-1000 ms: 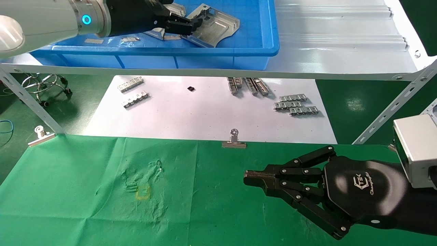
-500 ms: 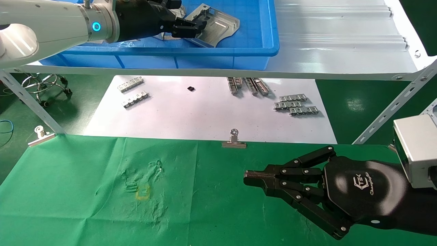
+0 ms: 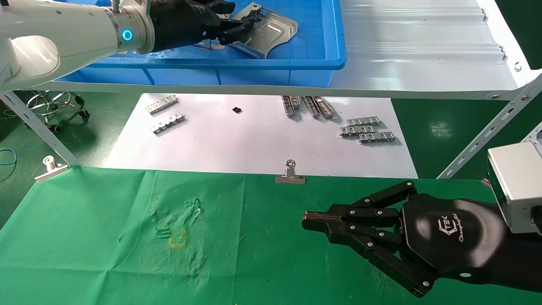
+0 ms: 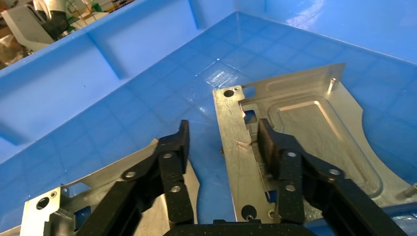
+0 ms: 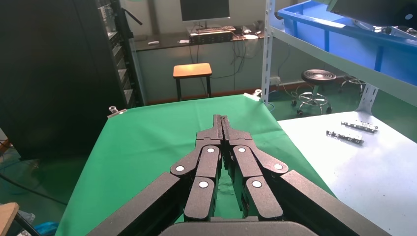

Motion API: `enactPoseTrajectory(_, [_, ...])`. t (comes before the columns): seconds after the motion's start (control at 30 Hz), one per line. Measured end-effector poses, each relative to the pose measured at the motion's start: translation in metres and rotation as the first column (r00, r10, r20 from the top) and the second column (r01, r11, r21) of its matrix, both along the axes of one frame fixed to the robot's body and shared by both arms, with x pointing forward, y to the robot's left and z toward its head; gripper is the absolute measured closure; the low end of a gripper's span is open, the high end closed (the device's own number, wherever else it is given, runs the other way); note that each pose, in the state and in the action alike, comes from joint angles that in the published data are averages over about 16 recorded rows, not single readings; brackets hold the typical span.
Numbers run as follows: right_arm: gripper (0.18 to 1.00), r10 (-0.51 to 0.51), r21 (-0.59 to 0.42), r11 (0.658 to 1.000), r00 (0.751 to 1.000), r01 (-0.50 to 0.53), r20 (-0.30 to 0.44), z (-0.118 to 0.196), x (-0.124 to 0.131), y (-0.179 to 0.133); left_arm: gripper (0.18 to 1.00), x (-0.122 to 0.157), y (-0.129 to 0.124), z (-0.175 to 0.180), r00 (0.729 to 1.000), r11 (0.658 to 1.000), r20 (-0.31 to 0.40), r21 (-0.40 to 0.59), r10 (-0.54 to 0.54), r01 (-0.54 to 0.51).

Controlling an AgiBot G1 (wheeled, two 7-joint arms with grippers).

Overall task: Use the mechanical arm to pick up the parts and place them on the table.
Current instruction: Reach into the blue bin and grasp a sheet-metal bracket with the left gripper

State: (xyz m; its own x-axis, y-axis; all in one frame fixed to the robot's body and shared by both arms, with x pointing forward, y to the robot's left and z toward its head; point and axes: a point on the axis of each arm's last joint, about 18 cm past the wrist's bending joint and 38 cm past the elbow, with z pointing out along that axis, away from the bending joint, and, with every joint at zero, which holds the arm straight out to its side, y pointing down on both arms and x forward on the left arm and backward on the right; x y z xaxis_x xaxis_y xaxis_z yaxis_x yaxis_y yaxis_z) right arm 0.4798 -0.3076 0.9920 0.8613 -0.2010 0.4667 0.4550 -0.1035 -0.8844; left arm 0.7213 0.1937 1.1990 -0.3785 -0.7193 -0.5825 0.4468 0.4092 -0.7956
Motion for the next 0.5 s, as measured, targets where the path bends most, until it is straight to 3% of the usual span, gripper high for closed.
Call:
enactPoseTrajectory(0.33, [0.987,0.0,0.0,1.0,1.0,0.0,0.0,0.0,0.0,0.0,0.78,0.001,0.002,0.004,1.0,1.0,0.008,-0.023,0.016,-0.016])
enactPoseTrajectory(0.5, [0.987,0.0,0.0,1.0,1.0,0.0,0.0,0.0,0.0,0.0,0.855,-0.001,0.004,0.01,1.0,0.999,0.015,-0.043,0.016,-0.016])
